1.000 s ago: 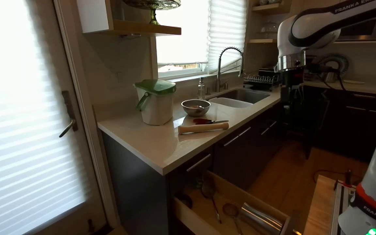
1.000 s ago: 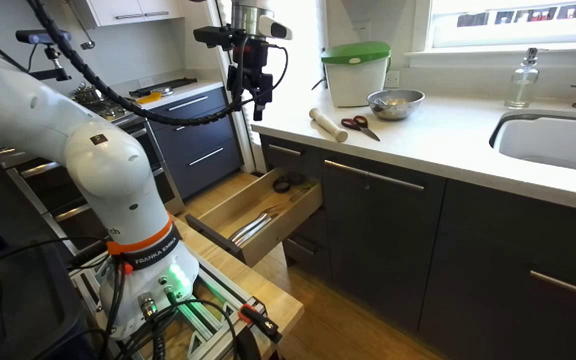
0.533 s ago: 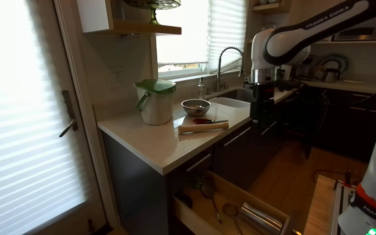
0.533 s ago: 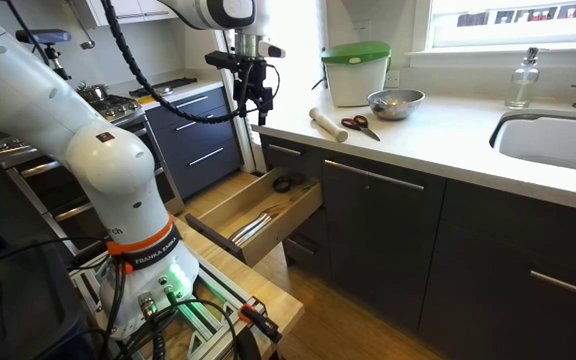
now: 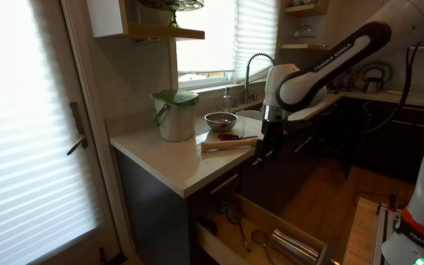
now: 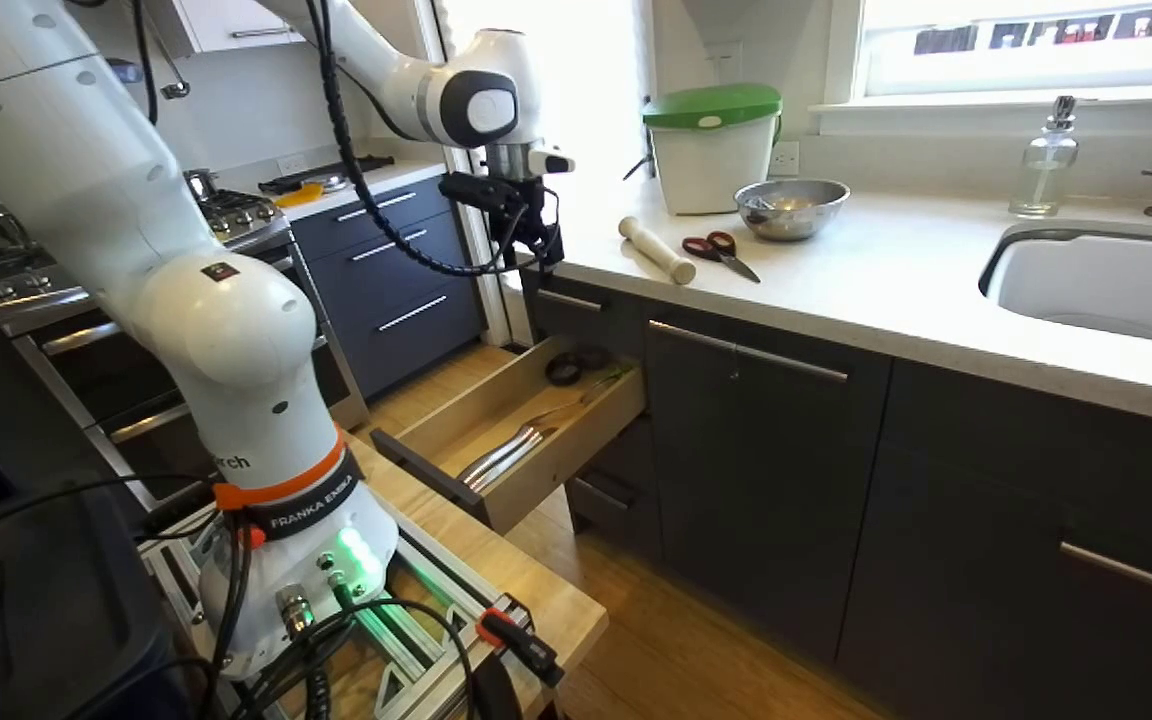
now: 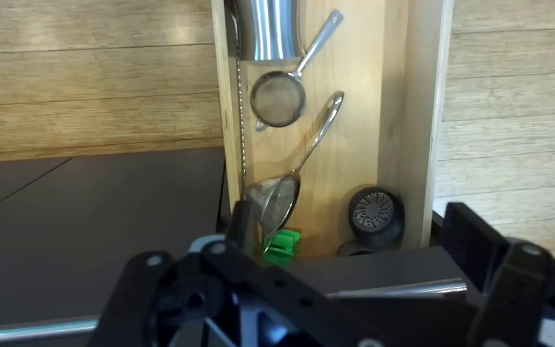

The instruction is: Pick up the black bowl from the open drawer and put it on the kitchen counter

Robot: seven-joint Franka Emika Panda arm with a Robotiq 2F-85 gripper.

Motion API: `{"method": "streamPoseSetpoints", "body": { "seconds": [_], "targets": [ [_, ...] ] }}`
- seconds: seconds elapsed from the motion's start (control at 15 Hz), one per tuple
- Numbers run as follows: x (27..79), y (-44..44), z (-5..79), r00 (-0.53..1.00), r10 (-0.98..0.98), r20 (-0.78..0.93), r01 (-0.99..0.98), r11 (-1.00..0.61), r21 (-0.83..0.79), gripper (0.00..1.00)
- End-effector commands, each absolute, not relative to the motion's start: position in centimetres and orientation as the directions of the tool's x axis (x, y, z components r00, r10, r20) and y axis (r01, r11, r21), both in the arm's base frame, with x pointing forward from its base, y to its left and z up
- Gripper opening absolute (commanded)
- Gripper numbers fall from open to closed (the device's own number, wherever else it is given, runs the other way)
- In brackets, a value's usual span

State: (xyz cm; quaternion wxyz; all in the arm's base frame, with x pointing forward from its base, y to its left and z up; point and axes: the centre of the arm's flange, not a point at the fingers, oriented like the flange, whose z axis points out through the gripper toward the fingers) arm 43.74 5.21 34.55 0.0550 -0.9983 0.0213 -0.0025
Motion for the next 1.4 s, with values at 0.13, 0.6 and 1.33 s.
{"method": "streamPoseSetpoints", "body": {
  "seconds": [0.13, 0.6, 1.33],
  "targets": [
    [43.9, 6.3, 31.8, 0.999, -0.032, 0.007, -0.031, -0.988, -0.152, 1.0],
    [44.2, 6.2, 32.4, 0.999, -0.036, 0.019, -0.032, -0.988, -0.154, 1.0],
    [45.5, 7.6, 22.8, 0.994, -0.105, 0.022, -0.094, -0.948, -0.305, 1.0]
  ]
}}
